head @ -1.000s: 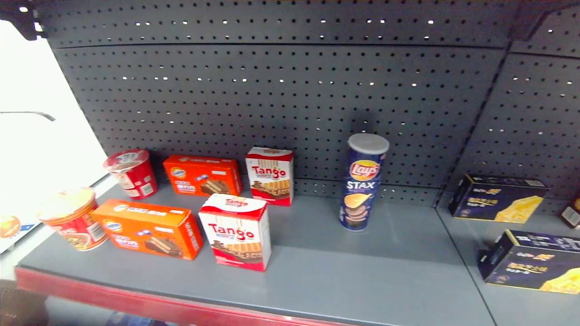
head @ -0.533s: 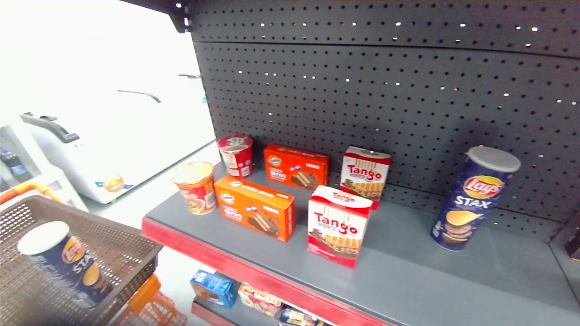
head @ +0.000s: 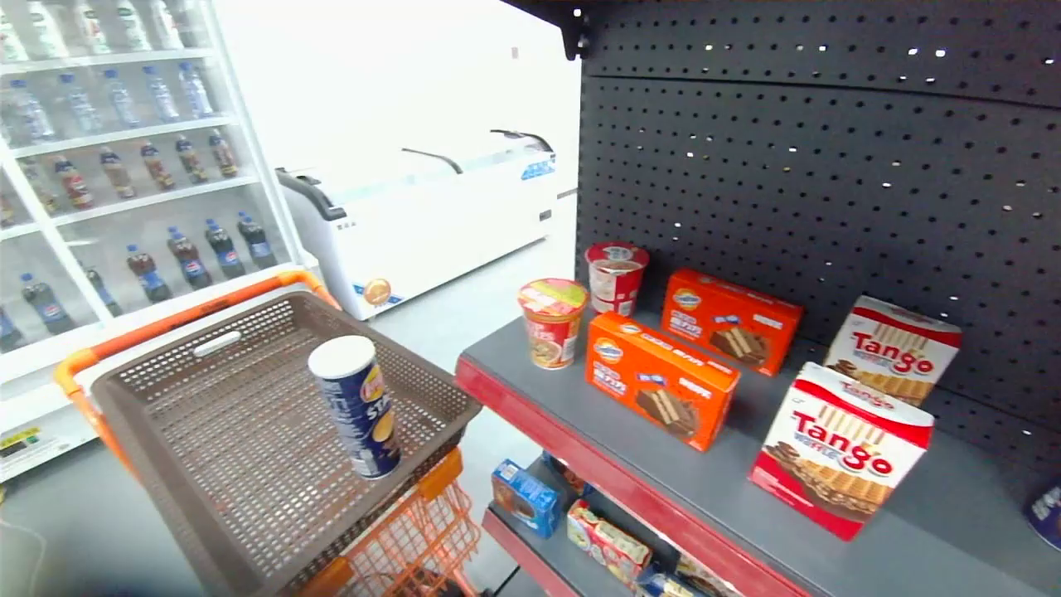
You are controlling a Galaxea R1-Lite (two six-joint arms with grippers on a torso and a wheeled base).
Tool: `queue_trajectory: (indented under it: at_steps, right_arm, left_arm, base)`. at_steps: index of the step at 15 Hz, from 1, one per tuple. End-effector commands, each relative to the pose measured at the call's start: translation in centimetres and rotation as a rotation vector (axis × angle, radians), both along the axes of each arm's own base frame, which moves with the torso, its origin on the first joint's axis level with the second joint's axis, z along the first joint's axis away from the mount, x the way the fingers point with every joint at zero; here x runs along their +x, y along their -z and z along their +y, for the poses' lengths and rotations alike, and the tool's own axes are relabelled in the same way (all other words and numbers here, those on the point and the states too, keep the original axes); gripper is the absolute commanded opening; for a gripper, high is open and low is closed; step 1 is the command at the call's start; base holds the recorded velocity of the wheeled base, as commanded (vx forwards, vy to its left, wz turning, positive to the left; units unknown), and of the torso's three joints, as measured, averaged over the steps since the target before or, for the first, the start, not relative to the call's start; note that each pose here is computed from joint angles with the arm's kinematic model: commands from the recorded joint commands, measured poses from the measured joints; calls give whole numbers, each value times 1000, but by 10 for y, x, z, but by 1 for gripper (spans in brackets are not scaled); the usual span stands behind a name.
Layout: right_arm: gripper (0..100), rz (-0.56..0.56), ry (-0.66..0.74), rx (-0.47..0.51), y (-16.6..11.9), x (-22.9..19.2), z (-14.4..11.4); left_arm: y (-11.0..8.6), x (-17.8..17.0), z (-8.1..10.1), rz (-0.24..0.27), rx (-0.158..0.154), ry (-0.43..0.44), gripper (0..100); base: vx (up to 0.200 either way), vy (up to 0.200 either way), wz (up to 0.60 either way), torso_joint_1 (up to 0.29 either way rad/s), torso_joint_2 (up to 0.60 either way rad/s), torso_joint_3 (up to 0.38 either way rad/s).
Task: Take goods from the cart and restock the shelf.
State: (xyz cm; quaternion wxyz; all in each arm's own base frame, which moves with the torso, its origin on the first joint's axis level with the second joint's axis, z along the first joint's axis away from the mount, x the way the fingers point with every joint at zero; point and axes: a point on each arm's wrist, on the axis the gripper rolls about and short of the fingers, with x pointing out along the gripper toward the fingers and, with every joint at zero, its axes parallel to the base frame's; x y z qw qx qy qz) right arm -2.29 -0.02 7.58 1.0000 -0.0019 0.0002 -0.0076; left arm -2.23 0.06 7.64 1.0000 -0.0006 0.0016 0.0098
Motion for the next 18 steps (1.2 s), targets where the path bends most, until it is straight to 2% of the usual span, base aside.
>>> queue_trajectory:
  at_steps: [1,2,3,7,8,9,10,11,13,14,15,16,17,18]
  right_arm:
    - [100,0,0,-1,0,0,0]
    - [100,1,0,-1,0,0,0]
    - [100,0,0,4,0,0,0]
    - [100,0,0,2,0,0,0]
    - [100,1,0,2,0,0,0]
    - [100,1,0,2,0,0,0]
    - [100,0,0,2,0,0,0]
    - [100,0,0,4,0,0,0]
    - [100,0,0,2,0,0,0]
    - [100,1,0,2,0,0,0]
    - [100,1,0,2,0,0,0]
    - [100,1,0,2,0,0,0]
    - [100,0,0,2,0,0,0]
    - [100,1,0,2,0,0,0]
  left_arm:
    - [0,0,0,1,0,0,100]
    - [0,0,0,2,7,0,100]
    - [0,0,0,0,1,-2,100]
    - [0,0,0,1,1,3,100]
    - [0,0,0,-1,9,3,100]
    - [-5,-1,0,-23,43,21,100]
    - [-19,-6,-2,-61,83,68,100]
    - [-34,-7,-2,-50,86,96,100]
    - [-83,0,-2,-4,84,103,100]
    - [-112,16,-2,39,84,95,100]
    - [-125,27,-2,65,81,92,100]
    - [-147,63,-2,159,77,91,100]
    - [-165,107,-2,220,73,96,100]
    - [-171,137,-2,241,73,105,100]
  base:
    - [0,0,600,-2,-2,2]
    - [0,0,600,7,2,2]
    - [0,0,600,2,2,2]
    - [0,0,0,0,0,0]
    - [0,0,0,0,0,0]
    - [0,0,0,0,0,0]
    - [0,0,0,0,0,0]
    - [0,0,0,0,0,0]
    - [0,0,0,0,0,0]
    - [0,0,0,0,0,0]
    - [0,0,0,0,0,0]
    - [0,0,0,0,0,0]
    - [0,0,0,0,0,0]
    - [0,0,0,0,0,0]
